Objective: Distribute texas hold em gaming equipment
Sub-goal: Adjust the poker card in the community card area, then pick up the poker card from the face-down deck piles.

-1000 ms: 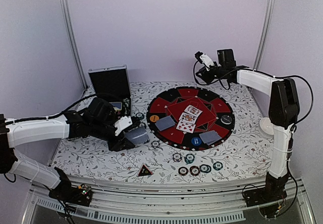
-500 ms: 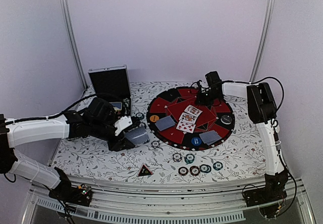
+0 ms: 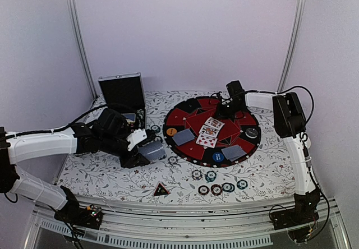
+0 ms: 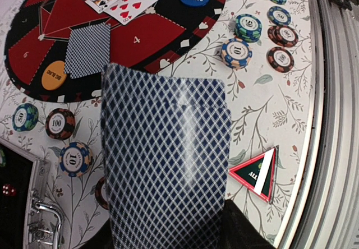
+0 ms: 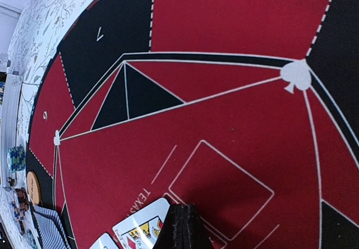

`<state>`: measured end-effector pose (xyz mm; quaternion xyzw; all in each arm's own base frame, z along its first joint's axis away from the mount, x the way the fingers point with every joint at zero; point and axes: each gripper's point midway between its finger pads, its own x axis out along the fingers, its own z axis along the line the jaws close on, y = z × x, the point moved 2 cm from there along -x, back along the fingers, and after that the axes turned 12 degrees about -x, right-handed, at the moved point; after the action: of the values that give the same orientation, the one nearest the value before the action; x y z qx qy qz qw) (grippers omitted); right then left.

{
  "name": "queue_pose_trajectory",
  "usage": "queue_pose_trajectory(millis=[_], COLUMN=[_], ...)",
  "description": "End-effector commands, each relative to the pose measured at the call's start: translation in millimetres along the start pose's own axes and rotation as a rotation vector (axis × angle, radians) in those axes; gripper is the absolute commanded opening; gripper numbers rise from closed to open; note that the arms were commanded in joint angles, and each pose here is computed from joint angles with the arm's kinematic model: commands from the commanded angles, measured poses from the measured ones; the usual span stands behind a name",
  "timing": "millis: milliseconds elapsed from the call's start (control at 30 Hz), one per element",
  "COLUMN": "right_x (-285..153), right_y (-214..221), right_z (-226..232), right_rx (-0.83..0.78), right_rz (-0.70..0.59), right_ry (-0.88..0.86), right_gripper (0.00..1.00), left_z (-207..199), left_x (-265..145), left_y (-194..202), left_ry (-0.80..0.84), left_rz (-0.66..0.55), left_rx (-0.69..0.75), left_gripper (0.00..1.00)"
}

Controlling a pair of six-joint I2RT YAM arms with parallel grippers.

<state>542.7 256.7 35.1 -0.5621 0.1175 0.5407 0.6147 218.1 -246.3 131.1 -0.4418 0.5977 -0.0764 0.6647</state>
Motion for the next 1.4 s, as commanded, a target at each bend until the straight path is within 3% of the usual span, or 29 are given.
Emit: queue_pose_trajectory(millis=[0,267,333,433,500,567,700,767,867,1000,1067,1200,1367], right_x=[25,14,3,-31,-75,-113,-169,-191,-229,-296,-319,-305,-254], right_y=[32,11,-6,-41,-75,-96,-99,-89,-72,-54,-36,-12,23], right_z=[17,21,25,29,48,75,145,193,243,280,288,294,301], right_rx=[0.012,-0.028,-0.061,-0.119,-0.196,-0.285,-0.559,-0.723,-0.885,-0.874,-0.867,-0.814,-0.639], right_rz=[0.101,0.049,0.009,-0.086,-0.192,-0.291,-0.447,-0.511,-0.622,-0.885,-0.955,-0.852,-0.649], right_ry=[-0.056,-0.016,0.0,0.08,0.134,0.164,0.197,0.183,0.053,-0.167,-0.261,-0.385,-0.362], right_gripper=[0.02,0.03,0.08,0.33,0.53,0.65,0.91,1.0,0.99,0.99,0.99,0.99,0.99], left_z=[4,3,3,3,3,2,1,0,-4,-11,-14,-15,-12], left_x=[-10,-10,-10,-11,-11,-12,-13,-14,-18,-25,-29,-34,-34], left_y=[-16,-16,-16,-17,-18,-18,-19,-21,-26,-32,-34,-38,-38], left_ry=[-0.014,-0.013,-0.012,-0.011,-0.009,-0.005,0.0,0.007,0.025,0.053,0.064,0.056,0.036], left_rz=[-0.063,-0.063,-0.063,-0.066,-0.068,-0.071,-0.076,-0.085,-0.108,-0.149,-0.169,-0.192,-0.191], left_rx=[0.017,0.017,0.017,0.018,0.02,0.021,0.024,0.026,0.036,0.058,0.07,0.083,0.08], left_gripper=[0.47,0.47,0.47,0.47,0.47,0.47,0.47,0.47,0.47,0.47,0.47,0.46,0.46])
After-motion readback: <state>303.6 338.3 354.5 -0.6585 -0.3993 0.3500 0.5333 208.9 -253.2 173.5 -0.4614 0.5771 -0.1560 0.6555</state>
